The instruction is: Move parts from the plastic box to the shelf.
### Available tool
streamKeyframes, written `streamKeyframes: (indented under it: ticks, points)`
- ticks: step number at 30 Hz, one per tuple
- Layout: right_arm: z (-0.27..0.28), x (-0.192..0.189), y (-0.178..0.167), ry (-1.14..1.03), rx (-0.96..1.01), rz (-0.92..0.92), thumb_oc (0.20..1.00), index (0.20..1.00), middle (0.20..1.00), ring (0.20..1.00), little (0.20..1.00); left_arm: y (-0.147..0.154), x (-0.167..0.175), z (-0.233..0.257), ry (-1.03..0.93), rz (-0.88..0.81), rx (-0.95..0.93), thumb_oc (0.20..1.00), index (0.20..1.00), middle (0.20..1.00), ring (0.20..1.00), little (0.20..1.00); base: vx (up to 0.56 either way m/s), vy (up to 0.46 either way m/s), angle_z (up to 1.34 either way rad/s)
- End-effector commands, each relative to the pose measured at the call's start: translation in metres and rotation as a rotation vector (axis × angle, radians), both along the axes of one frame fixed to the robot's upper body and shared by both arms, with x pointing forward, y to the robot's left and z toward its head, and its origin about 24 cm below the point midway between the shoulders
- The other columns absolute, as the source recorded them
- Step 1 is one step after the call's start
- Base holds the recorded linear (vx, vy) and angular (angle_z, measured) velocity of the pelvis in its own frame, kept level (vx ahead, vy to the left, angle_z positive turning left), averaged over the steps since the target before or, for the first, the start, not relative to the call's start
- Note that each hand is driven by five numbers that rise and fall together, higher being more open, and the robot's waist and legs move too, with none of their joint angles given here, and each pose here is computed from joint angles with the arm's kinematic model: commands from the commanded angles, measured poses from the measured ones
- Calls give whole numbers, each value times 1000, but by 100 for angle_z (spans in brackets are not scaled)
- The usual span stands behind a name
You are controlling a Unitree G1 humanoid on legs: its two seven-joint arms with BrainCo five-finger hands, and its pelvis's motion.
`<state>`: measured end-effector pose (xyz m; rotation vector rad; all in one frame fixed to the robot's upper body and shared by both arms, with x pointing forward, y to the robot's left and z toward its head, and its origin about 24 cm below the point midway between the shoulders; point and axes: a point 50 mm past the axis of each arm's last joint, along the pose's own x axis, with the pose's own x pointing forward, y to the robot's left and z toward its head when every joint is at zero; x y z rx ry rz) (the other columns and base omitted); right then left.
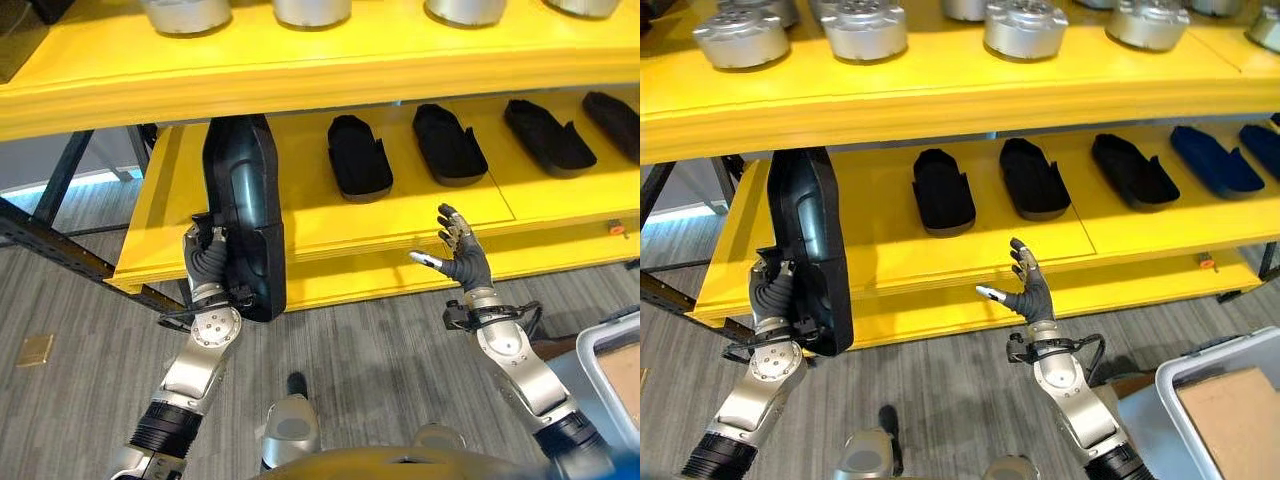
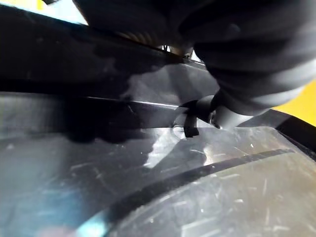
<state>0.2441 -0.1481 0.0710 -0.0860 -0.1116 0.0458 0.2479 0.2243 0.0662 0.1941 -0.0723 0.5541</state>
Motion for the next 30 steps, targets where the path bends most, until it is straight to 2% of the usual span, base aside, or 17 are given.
streamKeyframes:
  ticks: [1,8,10,17,30]
  points:
    - [24,5,1,-122,-21,0,1000,1000,1000,1000,1000,-3,3,32,-150,17,3,200,200,200,200,200,-25,134,12]
    - [25,8,14,-95,-12,74,1000,1000,1000,1000,1000,-5,10,31,-96,-21,25,200,200,200,200,200,-33,46,18]
    - [22,10,22,-50,5,149,1000,1000,1000,1000,1000,-6,12,25,-34,-50,65,200,200,200,200,200,9,71,10]
    - [22,13,38,-44,73,192,1000,1000,1000,1000,1000,-9,23,14,67,-71,168,200,200,200,200,200,5,-16,9]
    - [56,29,51,-196,85,283,1000,1000,1000,1000,1000,-15,48,27,32,-42,232,200,200,200,200,200,-40,77,2]
